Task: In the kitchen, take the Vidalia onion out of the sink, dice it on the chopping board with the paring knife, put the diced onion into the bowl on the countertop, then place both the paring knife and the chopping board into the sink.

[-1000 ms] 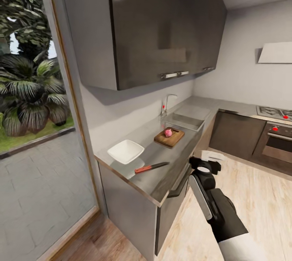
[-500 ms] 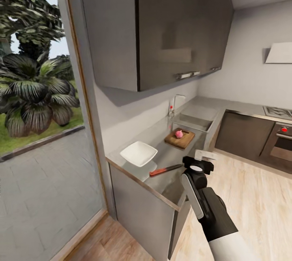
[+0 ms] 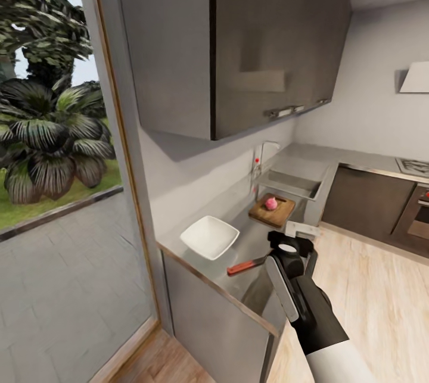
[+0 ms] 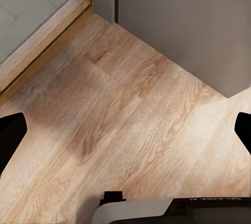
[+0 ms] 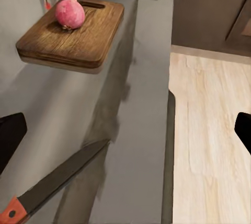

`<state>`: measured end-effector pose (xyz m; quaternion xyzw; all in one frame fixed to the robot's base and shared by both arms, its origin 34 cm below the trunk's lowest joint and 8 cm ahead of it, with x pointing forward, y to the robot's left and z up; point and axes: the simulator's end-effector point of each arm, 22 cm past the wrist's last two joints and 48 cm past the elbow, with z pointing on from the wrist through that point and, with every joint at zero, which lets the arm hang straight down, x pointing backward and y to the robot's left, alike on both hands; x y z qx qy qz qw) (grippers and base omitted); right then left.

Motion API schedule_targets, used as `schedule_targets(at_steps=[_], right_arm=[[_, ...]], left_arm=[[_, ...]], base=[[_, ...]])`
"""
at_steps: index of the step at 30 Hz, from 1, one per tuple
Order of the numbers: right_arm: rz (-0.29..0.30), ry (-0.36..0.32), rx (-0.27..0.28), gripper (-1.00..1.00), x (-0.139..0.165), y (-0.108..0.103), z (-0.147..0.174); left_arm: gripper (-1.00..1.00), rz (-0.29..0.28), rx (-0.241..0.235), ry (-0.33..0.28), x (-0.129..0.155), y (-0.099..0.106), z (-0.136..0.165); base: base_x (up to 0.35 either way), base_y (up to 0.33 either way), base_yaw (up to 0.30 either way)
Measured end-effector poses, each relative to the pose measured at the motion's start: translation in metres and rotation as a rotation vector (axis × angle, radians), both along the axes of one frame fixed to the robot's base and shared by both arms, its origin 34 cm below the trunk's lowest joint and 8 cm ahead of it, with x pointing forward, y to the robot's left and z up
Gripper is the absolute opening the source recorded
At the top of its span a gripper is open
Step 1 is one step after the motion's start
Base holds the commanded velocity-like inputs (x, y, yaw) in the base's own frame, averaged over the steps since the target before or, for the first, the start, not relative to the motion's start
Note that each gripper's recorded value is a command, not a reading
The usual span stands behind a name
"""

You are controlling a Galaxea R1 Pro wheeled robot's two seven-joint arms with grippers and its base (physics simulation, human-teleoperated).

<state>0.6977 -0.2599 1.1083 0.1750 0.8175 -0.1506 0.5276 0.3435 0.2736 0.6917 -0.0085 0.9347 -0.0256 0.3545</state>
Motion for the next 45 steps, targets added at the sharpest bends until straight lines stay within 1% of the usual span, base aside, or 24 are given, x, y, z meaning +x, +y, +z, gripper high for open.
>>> schedule_targets(at_steps=[5, 12, 19, 24, 27, 31, 36, 39, 40, 45], right_arm=[[0.001, 0.019, -0.002, 1.0, 0.0, 0.0, -0.008], [0.004, 0.065, -0.002, 1.0, -0.002, 0.004, -0.031], [0.009, 0.089, 0.014, 1.0, -0.002, 0.014, -0.047], [0.026, 0.102, 0.063, 1.0, -0.003, 0.029, -0.054], [0.033, 0.105, 0.08, 1.0, -0.003, 0.035, -0.055], [0.039, 0.127, 0.086, 1.0, -0.005, 0.041, -0.065], [0.042, 0.147, 0.085, 1.0, -0.007, 0.043, -0.073], [0.062, 0.167, 0.093, 1.0, -0.008, 0.05, -0.083], [0.082, 0.184, 0.103, 1.0, -0.008, 0.056, -0.091], [0.094, 0.205, 0.104, 1.0, -0.01, 0.059, -0.102]], left_arm=[[1.0, -0.002, 0.0, 0.0, 0.0, -0.001, 0.0], [1.0, -0.002, 0.0, 0.001, 0.0, -0.001, 0.0], [1.0, -0.002, -0.003, 0.002, 0.0, -0.003, -0.001], [1.0, -0.002, -0.004, 0.002, -0.001, -0.004, -0.001], [1.0, -0.002, -0.004, 0.002, -0.001, -0.004, -0.001], [1.0, -0.002, -0.004, 0.002, -0.001, -0.004, -0.001], [1.0, -0.002, -0.004, 0.002, 0.0, -0.004, -0.001], [1.0, -0.002, -0.004, 0.002, -0.001, -0.004, -0.001], [1.0, -0.002, -0.004, 0.003, -0.001, -0.004, -0.001], [1.0, -0.002, -0.004, 0.006, -0.002, -0.004, -0.001]], base=[[0.261, 0.001, 0.0], [0.062, 0.0, 0.0], [0.005, 0.0, 0.0], [0.0, 0.0, 0.0], [0.0, 0.0, 0.0], [0.0, 0.0, 0.0], [0.0, 0.0, 0.0], [0.0, 0.0, 0.0], [0.0, 0.0, 0.0], [0.0, 0.0, 0.0]])
